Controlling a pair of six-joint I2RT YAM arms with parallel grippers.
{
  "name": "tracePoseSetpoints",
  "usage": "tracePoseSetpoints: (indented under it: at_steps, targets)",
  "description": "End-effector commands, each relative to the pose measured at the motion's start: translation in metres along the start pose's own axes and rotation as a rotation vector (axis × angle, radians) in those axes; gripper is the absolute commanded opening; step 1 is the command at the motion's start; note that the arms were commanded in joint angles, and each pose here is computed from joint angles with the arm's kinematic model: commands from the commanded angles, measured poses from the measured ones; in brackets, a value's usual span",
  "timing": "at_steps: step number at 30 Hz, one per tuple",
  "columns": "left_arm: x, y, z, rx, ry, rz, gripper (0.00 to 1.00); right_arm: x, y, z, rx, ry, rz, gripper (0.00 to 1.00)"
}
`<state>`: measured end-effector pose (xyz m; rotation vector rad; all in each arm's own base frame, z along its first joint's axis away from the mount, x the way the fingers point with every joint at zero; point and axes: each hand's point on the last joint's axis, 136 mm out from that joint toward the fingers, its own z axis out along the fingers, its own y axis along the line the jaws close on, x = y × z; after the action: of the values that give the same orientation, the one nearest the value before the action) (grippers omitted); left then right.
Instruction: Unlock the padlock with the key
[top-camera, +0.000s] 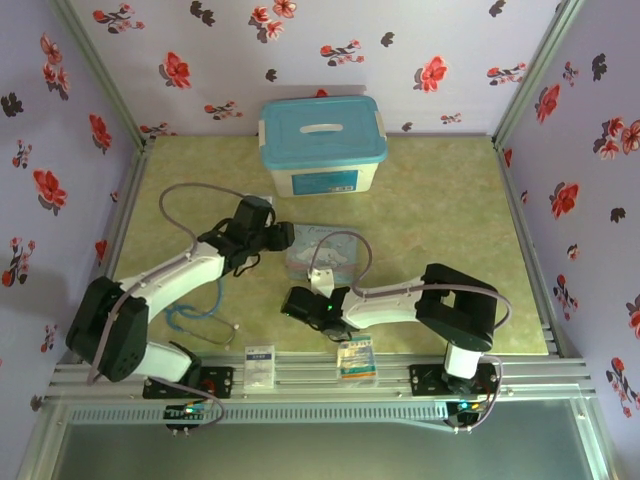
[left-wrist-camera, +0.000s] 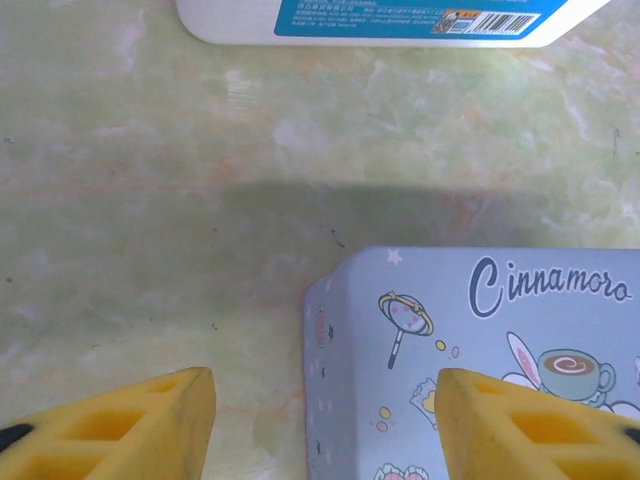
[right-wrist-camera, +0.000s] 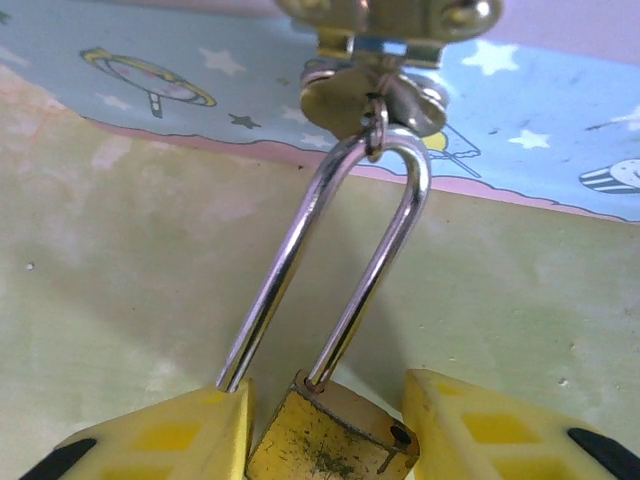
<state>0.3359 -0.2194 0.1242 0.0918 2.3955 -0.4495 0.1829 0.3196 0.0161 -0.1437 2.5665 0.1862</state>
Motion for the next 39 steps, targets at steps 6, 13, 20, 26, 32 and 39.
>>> tracePoseSetpoints:
  at_steps: [6,13,20,26,32,39]
  targets:
    - [0.003,0.004,0.018,-0.027,0.033,0.03,0.59,0.021,-0.034,0.005,0.052,0.048,0.123,0.31]
    - [0.012,0.008,0.025,-0.035,0.041,0.019,0.58,0.028,-0.039,0.012,0.017,0.056,0.26,0.23]
    - [0.021,0.015,0.029,-0.048,0.04,0.019,0.57,0.033,-0.055,0.01,0.056,0.05,0.333,0.21]
    - [0.023,0.015,0.031,-0.039,0.036,0.026,0.56,0.028,-0.059,0.009,0.049,-0.022,0.453,0.2]
    - [0.021,0.009,0.032,-0.015,0.035,0.034,0.55,0.012,-0.057,0.001,0.098,-0.116,0.473,0.19]
    - [0.0,-0.022,0.018,0.131,-0.018,-0.029,0.58,0.001,-0.053,0.0,0.122,-0.163,0.488,0.19]
